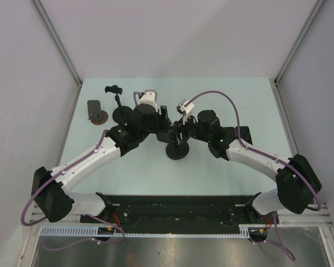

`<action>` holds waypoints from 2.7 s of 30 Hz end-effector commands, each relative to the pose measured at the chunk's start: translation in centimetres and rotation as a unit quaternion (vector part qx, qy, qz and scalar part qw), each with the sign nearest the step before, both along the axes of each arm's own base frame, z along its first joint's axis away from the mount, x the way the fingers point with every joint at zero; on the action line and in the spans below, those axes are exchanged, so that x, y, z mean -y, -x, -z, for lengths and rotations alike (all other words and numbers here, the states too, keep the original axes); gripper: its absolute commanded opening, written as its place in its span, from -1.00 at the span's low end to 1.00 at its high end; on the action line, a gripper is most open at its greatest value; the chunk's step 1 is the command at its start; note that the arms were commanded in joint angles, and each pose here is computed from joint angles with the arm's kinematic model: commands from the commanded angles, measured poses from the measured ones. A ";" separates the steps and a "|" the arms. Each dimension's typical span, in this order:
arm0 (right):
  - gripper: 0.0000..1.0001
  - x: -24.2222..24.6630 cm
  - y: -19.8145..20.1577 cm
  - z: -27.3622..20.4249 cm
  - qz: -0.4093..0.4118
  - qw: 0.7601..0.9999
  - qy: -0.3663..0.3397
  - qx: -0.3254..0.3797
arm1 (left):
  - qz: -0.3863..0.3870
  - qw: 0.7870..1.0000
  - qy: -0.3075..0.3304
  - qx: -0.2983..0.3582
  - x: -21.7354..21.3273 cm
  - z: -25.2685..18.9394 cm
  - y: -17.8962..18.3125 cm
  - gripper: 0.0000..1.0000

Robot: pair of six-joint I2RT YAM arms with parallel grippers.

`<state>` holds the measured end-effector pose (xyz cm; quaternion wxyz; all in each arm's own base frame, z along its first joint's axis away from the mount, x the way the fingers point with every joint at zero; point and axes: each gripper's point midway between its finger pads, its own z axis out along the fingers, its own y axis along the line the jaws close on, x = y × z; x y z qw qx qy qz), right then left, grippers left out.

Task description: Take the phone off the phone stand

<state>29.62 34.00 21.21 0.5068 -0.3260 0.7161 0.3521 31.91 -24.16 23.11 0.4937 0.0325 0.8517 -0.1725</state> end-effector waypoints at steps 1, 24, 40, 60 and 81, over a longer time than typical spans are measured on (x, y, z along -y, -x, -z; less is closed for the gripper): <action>-0.02 -0.4 -0.7 -1.0 0.010 1.000 -0.017 0.023 | -0.001 0.993 0.081 0.086 0.9 -7.2 -0.6 -0.99; -1.00 1.6 0.9 -0.8 -0.080 0.996 -0.030 -0.032 | 0.208 0.969 -0.024 0.133 -0.2 -6.2 -1.4 -0.99; -0.48 2.3 -0.6 -1.2 -0.019 0.999 -0.021 -0.014 | 0.112 0.987 0.024 0.111 -2.2 -7.0 -2.5 -1.00; 0.27 -0.9 -1.5 -0.7 0.021 0.999 -0.029 0.020 | 0.040 0.992 0.065 0.101 0.7 -7.9 -1.1 -1.00; -1.00 2.9 -3.3 1.1 0.137 0.991 0.004 0.008 | 0.055 0.992 0.039 0.110 -0.7 -7.4 -0.8 -0.99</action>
